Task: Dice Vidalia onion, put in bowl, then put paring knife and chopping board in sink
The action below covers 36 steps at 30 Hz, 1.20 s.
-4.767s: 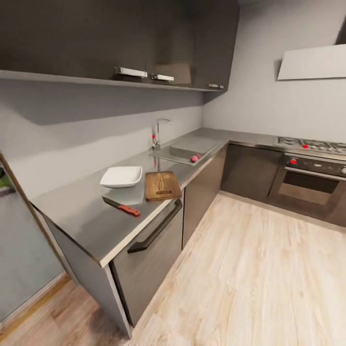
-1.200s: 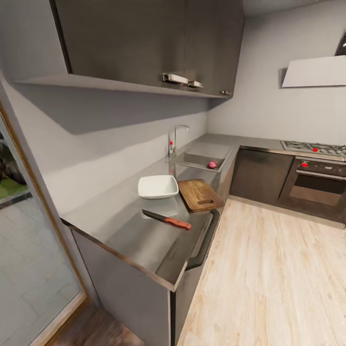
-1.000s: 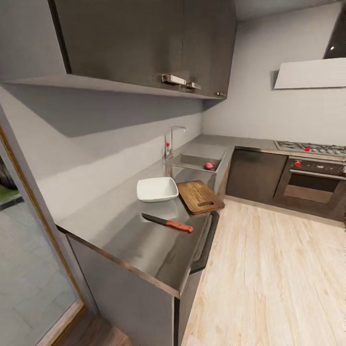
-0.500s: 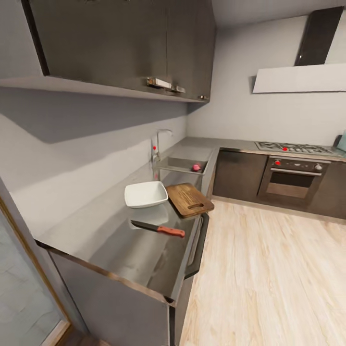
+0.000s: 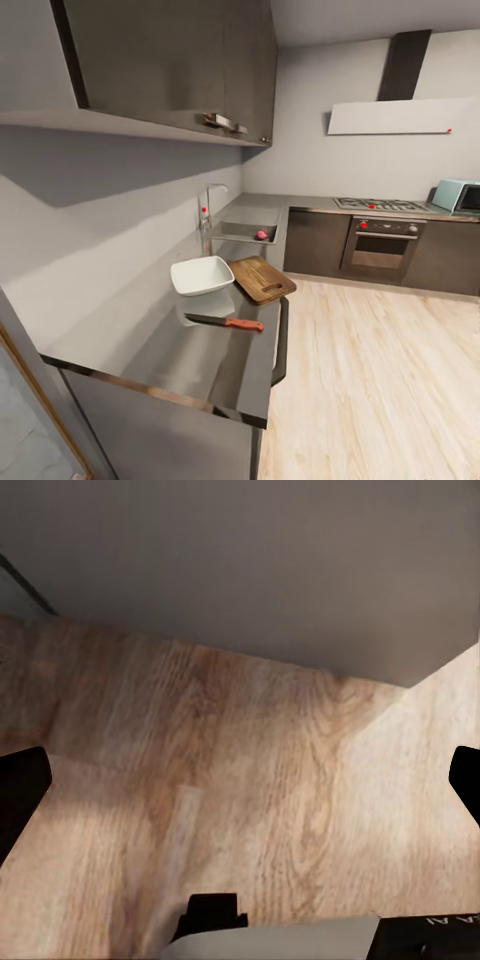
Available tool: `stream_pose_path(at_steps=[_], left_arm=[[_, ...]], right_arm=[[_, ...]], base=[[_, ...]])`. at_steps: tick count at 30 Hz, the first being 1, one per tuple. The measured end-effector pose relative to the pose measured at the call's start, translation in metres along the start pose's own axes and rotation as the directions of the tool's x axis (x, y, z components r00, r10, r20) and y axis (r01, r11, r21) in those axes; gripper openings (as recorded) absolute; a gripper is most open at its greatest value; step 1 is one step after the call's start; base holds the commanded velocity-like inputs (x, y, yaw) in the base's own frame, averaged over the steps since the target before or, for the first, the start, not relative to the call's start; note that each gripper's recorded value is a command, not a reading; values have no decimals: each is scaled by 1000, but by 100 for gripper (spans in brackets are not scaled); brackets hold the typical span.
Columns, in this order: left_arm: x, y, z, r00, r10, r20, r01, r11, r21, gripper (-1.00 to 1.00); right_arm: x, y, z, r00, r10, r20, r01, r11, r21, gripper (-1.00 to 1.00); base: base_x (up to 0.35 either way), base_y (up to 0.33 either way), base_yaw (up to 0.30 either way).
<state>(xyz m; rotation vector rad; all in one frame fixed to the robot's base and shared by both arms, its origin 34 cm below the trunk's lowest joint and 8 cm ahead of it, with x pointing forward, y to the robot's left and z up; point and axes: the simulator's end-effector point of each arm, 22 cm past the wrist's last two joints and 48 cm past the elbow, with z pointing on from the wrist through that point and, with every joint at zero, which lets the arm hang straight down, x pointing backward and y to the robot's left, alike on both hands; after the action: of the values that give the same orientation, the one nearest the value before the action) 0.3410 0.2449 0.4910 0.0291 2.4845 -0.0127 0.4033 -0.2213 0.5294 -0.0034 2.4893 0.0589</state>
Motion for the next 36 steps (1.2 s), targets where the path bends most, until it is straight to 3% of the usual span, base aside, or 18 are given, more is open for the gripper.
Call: stream_pose_path(at_steps=[36], left_arm=[[-16, 0, 2, 999, 3, 41, -3, 1000, 1, 100]], right_arm=[[-16, 0, -1, 999, -1, 40, 1, 1000, 0, 100]], base=[[17, 26, -213]])
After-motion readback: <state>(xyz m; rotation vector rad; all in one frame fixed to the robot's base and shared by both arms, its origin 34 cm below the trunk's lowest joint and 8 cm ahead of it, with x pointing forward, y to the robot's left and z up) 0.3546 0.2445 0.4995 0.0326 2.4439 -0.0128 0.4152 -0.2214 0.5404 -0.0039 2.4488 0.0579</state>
